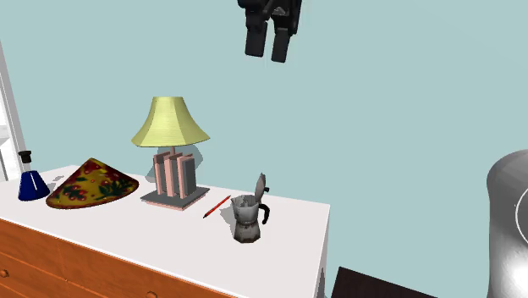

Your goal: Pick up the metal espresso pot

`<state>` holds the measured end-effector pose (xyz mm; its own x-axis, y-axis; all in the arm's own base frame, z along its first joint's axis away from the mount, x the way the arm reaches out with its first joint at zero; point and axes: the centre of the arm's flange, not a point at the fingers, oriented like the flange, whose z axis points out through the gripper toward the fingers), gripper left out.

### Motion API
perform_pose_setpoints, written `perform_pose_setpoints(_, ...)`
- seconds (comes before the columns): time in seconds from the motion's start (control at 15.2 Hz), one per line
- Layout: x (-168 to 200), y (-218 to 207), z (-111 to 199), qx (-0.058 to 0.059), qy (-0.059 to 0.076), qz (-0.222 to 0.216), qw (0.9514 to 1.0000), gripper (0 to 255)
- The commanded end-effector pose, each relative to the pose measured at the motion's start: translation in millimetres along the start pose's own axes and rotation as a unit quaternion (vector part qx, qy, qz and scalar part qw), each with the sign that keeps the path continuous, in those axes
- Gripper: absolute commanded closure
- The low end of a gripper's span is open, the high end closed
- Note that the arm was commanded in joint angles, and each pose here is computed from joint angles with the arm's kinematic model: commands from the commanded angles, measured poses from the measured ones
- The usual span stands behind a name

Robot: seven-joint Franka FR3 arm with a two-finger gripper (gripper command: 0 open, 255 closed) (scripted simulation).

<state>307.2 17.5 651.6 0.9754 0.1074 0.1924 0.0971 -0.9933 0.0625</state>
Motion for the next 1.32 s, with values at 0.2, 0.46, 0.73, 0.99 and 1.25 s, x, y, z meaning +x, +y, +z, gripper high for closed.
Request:
perform_pose_setpoints(0.2,15.9,26.1,29.6,0.012,-0.006,0.005,0.9999,0)
perform_pose_setpoints(0.46,36.0,60.0,70.3,0.028,-0.015,0.011,0.9995,0)
perform_pose_setpoints(0.73,55.1,92.8,112.4,0.043,-0.023,0.017,0.9987,0)
perform_pose_setpoints(0.99,73.1,124.5,155.8,0.059,-0.032,0.022,0.9975,0)
perform_pose_setpoints(1.25,89.9,155.0,200.5,0.075,-0.040,0.028,0.9960,0)
